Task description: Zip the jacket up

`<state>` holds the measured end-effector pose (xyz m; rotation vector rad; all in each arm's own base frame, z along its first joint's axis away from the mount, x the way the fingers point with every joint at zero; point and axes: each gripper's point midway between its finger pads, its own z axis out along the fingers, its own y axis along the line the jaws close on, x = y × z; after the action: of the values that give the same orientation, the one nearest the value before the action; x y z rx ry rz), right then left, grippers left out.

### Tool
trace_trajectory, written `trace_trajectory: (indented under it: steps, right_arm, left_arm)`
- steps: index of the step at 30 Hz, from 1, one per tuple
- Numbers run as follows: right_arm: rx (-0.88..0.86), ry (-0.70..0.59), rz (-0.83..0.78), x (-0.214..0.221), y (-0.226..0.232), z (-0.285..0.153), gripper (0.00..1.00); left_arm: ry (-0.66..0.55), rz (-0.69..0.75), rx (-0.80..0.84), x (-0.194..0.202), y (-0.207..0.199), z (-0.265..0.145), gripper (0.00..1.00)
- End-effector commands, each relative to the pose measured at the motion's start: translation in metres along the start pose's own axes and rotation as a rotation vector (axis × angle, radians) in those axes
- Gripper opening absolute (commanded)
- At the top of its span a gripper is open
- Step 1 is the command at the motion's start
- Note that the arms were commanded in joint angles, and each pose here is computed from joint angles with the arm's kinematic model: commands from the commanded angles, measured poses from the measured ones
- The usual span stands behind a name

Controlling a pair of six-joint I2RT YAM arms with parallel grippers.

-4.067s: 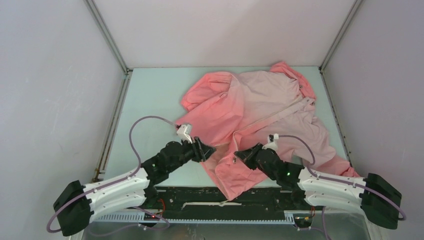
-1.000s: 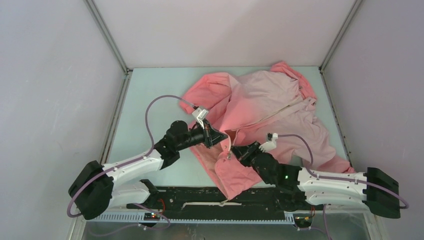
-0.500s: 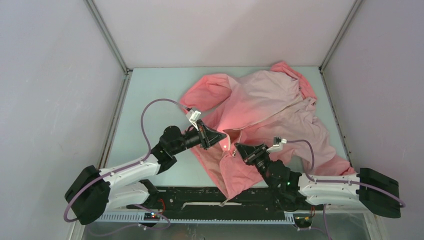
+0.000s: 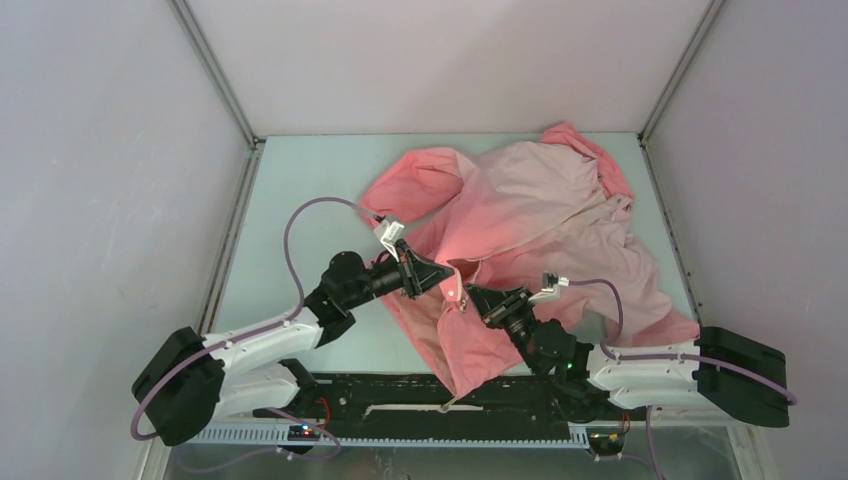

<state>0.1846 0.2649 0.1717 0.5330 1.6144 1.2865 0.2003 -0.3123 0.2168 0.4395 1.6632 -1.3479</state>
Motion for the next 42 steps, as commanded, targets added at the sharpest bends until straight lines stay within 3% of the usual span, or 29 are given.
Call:
trace_trajectory:
  steps: [1,42]
  right_arm:
    - [-0.058,-0.064,0.078,-0.0149,0.0299,0.0067,0.0]
    - [-0.044,-0.072,0.14,-0.0171,0.025,0.0046,0.0]
  left_arm:
    - [-0.026,0.051,0.023,-0.0034,-0.0032,0.0024,0.0]
    - [-0.053,0.047,0.042,-0.0085,-0.0063,0.0061,0.0]
